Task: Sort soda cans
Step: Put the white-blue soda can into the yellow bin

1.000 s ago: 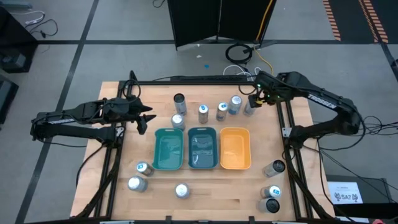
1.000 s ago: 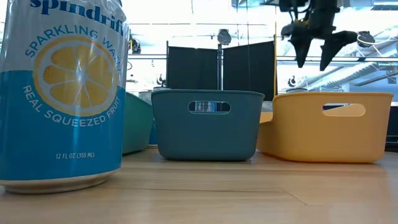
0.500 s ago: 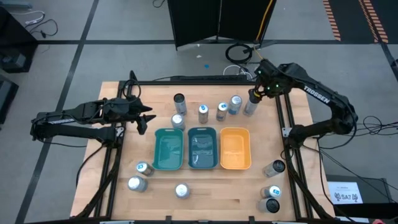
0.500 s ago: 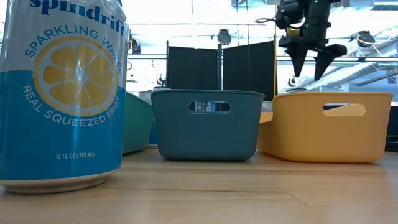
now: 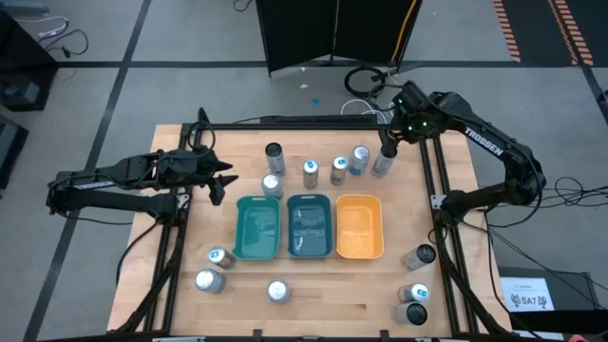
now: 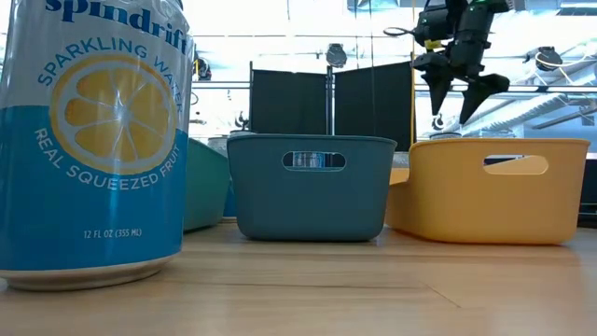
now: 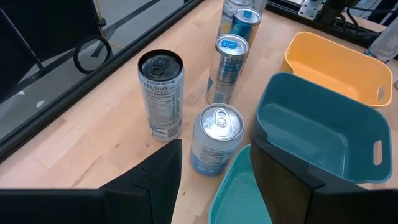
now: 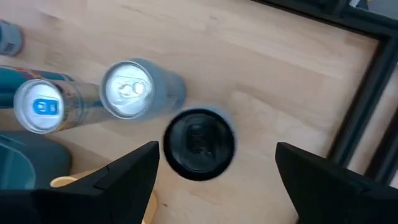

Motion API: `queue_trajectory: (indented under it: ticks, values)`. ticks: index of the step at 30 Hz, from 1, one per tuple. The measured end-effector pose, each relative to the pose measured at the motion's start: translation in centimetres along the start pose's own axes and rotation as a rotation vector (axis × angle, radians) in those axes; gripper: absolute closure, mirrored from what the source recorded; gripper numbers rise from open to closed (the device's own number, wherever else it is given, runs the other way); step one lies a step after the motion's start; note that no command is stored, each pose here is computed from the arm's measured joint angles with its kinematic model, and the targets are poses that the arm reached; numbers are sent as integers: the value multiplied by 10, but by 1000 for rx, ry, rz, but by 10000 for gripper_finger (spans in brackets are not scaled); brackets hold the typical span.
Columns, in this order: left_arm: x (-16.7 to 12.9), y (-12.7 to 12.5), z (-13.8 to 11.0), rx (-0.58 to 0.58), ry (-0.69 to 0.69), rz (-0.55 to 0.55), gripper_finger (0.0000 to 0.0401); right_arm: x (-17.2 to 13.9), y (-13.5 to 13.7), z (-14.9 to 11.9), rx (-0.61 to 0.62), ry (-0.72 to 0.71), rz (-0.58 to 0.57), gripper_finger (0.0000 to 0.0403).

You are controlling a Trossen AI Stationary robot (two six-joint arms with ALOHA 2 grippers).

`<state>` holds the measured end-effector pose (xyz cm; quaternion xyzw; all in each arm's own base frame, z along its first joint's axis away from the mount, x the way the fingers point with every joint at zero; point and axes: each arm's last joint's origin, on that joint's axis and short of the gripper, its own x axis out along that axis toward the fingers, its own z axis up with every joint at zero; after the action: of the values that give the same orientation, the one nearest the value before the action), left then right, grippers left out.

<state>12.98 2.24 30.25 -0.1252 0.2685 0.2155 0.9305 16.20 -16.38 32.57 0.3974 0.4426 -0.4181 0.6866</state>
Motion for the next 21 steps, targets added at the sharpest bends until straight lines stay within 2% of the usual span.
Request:
queue_trajectory:
  ticks: [5, 11, 21]
  values:
    - [0, 0, 0, 1, -1, 5, 199, 4, 10, -2, -43, 10, 9, 90]
    - [0, 0, 0, 0, -2, 8, 199, 22, 19, 1, -76, 48, -62, 90]
    - [0, 0, 0, 1, 1, 9, 199, 47, 22, 8, -49, 126, -138, 90]
